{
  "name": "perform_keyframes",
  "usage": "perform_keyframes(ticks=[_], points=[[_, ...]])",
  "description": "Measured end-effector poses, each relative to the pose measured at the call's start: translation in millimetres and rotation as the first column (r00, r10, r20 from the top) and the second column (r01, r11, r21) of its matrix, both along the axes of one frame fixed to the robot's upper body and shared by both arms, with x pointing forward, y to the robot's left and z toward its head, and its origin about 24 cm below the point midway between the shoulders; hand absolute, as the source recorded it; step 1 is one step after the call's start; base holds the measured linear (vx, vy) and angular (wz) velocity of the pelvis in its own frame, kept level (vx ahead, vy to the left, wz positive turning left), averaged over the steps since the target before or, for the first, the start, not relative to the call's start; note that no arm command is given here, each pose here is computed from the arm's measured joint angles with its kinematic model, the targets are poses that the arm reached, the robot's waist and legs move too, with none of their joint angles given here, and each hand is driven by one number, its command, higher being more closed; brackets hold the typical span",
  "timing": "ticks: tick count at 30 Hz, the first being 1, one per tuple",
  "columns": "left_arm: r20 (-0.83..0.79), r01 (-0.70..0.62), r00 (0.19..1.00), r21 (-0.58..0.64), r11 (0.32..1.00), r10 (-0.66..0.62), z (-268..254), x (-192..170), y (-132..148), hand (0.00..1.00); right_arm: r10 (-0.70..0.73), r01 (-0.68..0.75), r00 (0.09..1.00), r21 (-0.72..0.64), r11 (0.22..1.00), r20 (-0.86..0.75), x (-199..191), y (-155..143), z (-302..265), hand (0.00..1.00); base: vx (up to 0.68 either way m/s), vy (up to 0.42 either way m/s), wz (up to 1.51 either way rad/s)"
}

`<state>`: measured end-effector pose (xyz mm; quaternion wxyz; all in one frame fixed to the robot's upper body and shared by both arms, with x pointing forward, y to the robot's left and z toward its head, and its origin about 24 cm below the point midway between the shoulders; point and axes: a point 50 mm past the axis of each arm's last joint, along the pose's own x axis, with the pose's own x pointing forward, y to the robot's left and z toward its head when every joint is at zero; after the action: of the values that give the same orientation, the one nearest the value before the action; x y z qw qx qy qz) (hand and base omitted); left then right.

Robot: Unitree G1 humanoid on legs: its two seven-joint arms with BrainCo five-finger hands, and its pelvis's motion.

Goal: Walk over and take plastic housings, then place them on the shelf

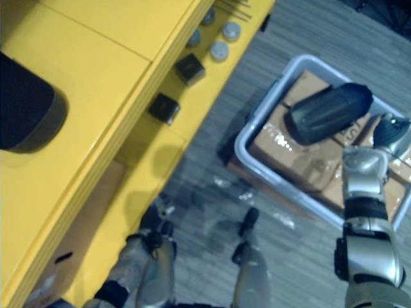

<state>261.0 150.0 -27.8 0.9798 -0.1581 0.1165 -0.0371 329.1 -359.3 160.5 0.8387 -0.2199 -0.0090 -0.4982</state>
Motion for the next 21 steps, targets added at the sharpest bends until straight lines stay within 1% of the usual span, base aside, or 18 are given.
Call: perform_keyframes(ticks=[2,3,8,9,12,18,21], points=[[-0.001,-0.003,1.000,-0.014,1.000,0.003,4,2,1,0.00,0.004,-0.004,1.000,0.001,1.000,-0.019,-1,-1,-4,1.00,0.00,0.000,0.00],[-0.003,-0.004,1.000,-0.008,1.000,0.004,4,3,2,0.00,-0.001,0.002,1.000,0.005,1.000,-0.025,-1,-2,-6,0.00,-0.01,-0.003,-0.05],[-0.042,0.003,0.999,0.007,1.000,-0.003,1,1,-1,0.00,-0.069,0.070,0.998,0.132,0.989,-0.015,-7,-9,-21,0.00,-0.01,0.009,-0.03],[-0.055,0.011,0.998,0.009,1.000,-0.010,0,1,-3,0.00,-0.090,0.086,0.996,0.196,0.977,0.009,-8,-13,-24,0.00,-0.02,0.027,-0.03],[-0.109,0.048,0.993,0.024,0.999,-0.045,-10,-4,-10,0.00,-0.139,0.115,0.988,0.285,0.952,0.068,-8,-15,-23,0.00,-0.01,0.011,-0.01],[-0.269,0.102,0.959,0.036,0.994,-0.089,-45,-27,-27,0.00,-0.205,0.145,0.971,0.373,0.916,0.125,-5,-15,-18,0.00,0.00,0.000,0.01],[-0.300,0.131,0.949,0.106,0.986,-0.093,-58,-39,-29,0.00,-0.231,0.164,0.964,0.389,0.906,0.132,-5,-15,-18,0.00,0.00,-0.001,0.05]])
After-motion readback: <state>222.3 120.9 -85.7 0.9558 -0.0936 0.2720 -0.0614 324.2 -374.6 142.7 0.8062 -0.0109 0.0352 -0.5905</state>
